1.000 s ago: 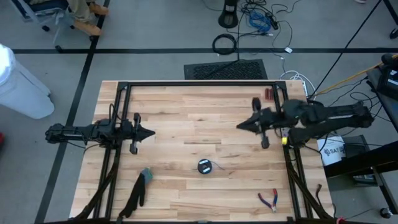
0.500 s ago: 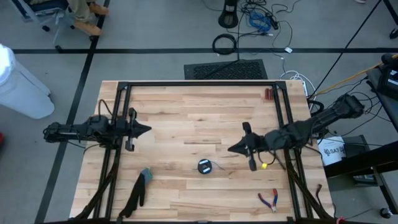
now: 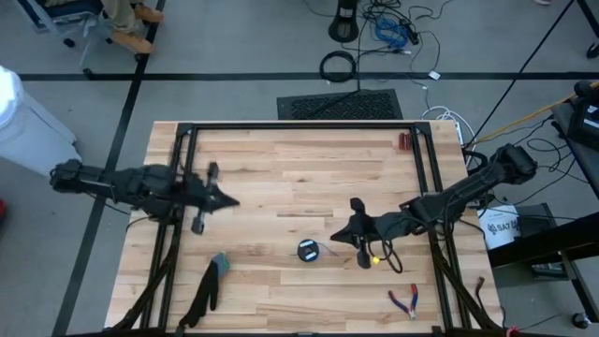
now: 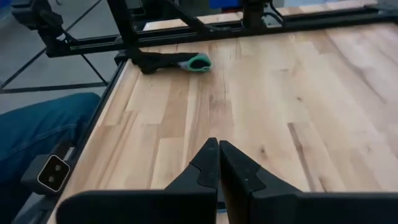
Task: Coil cords
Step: Uncoil the blue wire from the black spool
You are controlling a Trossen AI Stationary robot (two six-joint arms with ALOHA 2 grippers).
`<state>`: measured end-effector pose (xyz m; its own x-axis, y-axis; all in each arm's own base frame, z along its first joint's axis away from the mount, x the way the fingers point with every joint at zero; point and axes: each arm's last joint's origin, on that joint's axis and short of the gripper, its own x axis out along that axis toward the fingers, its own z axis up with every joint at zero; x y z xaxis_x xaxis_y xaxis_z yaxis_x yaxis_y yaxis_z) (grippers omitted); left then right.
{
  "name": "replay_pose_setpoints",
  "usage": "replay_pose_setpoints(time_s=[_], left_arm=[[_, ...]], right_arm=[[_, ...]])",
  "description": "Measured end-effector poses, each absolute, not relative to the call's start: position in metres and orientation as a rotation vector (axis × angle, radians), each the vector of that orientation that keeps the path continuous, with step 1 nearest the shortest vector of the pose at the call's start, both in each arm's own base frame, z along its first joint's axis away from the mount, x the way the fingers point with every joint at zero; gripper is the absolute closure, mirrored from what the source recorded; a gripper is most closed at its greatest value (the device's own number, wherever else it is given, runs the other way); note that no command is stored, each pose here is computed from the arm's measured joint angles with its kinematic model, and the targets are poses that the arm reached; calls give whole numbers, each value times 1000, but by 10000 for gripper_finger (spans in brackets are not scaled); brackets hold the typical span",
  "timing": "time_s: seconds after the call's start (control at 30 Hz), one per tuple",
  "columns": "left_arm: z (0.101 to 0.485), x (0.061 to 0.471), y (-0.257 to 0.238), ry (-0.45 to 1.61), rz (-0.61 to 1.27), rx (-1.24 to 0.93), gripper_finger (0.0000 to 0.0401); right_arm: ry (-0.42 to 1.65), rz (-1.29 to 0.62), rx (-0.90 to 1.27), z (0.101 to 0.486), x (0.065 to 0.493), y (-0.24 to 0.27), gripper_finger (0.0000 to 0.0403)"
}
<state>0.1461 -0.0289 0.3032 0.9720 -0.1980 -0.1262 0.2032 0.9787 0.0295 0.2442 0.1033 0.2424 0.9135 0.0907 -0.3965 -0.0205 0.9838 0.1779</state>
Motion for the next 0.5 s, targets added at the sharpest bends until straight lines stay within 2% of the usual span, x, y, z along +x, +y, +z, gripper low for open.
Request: replay_pose_setpoints(time_s=[0.23, 0.5], left_arm=[[286, 179, -71, 250, -404, -5, 390], [250, 213, -116, 320, -432, 48, 390]], right_arm=[[468, 108, 215, 231, 244, 119, 403], [508, 146, 182, 213, 248, 139, 395]])
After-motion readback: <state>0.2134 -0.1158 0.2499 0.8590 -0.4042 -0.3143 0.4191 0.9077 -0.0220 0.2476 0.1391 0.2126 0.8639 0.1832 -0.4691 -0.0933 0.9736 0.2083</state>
